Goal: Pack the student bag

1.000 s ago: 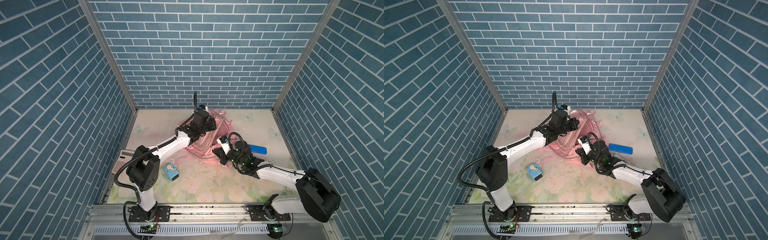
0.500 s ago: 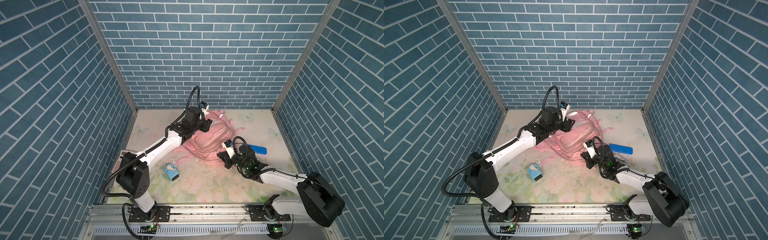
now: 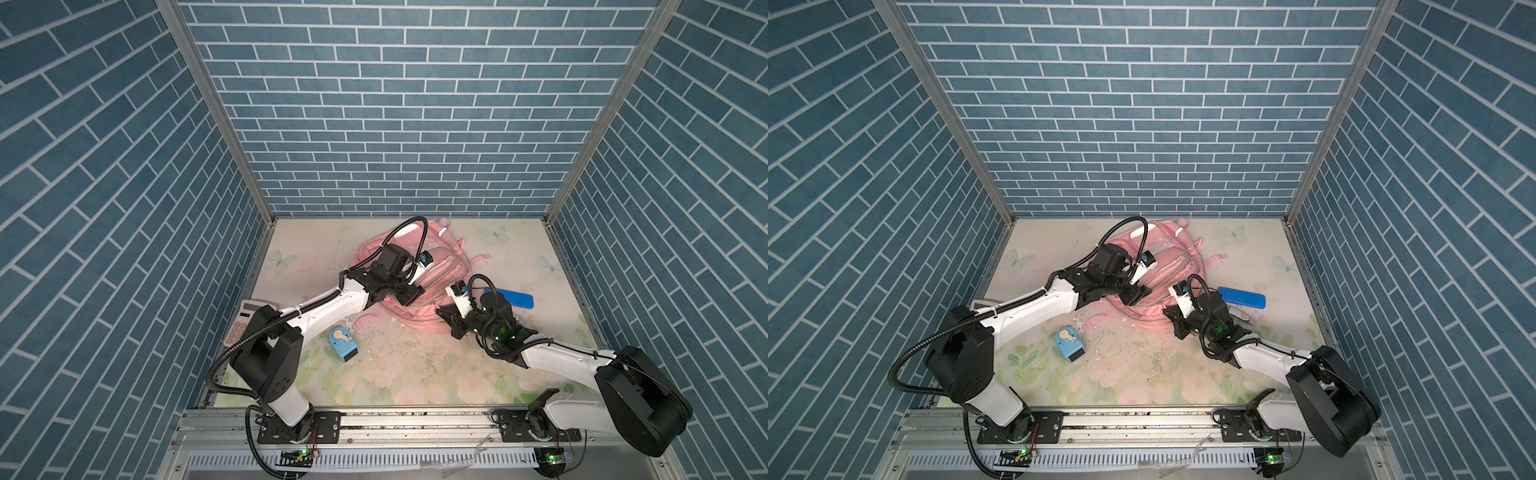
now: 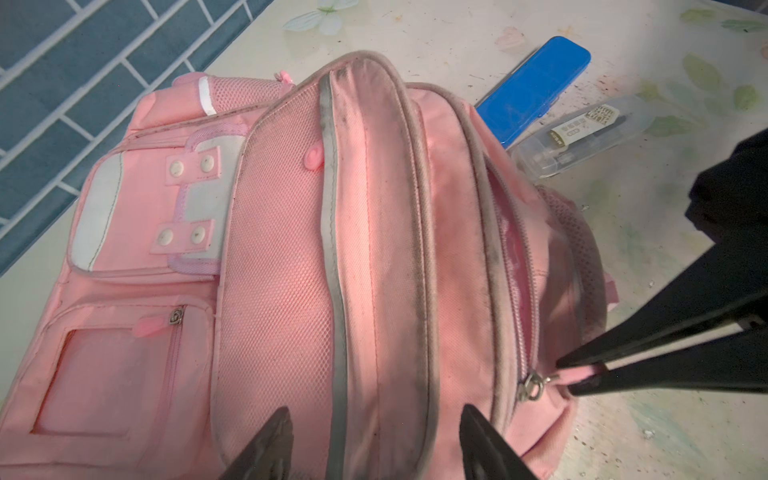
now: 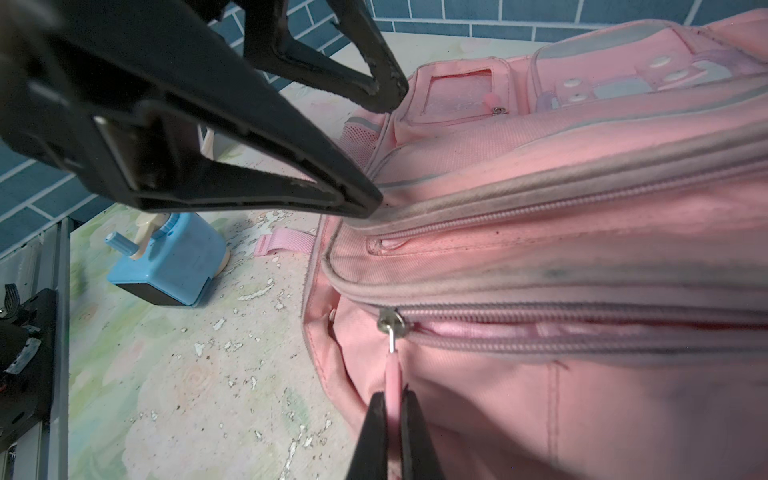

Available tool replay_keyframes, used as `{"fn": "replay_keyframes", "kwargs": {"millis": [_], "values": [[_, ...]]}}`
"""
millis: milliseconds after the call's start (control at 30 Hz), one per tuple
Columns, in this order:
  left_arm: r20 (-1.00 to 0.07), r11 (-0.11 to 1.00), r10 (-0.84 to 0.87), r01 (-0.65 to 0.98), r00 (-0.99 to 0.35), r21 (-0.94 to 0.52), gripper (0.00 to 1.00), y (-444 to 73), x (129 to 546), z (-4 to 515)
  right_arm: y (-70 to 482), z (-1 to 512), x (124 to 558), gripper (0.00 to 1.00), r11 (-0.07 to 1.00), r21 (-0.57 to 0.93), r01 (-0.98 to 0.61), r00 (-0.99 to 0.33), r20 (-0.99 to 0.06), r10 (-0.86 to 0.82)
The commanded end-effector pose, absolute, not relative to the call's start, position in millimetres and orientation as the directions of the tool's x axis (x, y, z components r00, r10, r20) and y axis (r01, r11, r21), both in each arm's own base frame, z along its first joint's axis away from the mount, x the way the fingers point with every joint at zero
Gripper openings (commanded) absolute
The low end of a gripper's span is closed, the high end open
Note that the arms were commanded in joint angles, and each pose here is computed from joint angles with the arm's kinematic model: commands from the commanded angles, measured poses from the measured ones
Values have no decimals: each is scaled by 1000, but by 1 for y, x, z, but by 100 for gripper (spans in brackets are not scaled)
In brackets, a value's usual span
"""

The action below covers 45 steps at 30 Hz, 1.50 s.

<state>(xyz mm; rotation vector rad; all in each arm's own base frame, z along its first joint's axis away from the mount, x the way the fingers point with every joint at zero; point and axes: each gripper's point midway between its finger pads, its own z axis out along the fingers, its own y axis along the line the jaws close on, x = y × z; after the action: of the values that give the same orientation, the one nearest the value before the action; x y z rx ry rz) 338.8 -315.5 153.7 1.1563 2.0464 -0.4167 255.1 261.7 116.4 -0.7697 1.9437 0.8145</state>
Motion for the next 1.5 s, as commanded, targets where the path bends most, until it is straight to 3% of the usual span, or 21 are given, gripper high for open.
{"fn": "replay_keyframes", "kwargs": {"millis": [0, 233, 300, 467, 533, 867, 1167, 1467], "values": [[-724, 506, 620, 859, -303, 74, 66, -324, 338, 138, 261, 124, 253, 0, 588, 254, -768, -426, -888, -172], [-691, 563, 624, 823, -364, 74, 65, -326, 346, 116, 259, 120, 257, 0, 602, 255, -757, -437, -882, -175], [-684, 583, 620, 809, -384, 74, 59, -325, 345, 112, 257, 119, 259, 0, 617, 252, -746, -442, -880, -174], [-676, 684, 540, 730, -501, 6, 10, -317, 347, 114, 242, 122, 277, 0, 665, 256, -701, -457, -878, -143], [-676, 730, 483, 682, -556, -38, 0, -314, 347, 117, 236, 125, 285, 0, 674, 258, -693, -459, -878, -136], [-660, 832, 164, 463, -733, -307, 0, -323, 354, 144, 221, 133, 325, 0, 693, 228, -684, -469, -865, -179], [-595, 772, -105, 312, -797, -554, 0, -349, 380, 172, 209, 147, 354, 0, 713, 180, -677, -451, -868, -209], [-585, 735, -186, 284, -789, -616, 0, -357, 412, 187, 219, 160, 342, 0, 656, 171, -735, -407, -886, -225]]}}
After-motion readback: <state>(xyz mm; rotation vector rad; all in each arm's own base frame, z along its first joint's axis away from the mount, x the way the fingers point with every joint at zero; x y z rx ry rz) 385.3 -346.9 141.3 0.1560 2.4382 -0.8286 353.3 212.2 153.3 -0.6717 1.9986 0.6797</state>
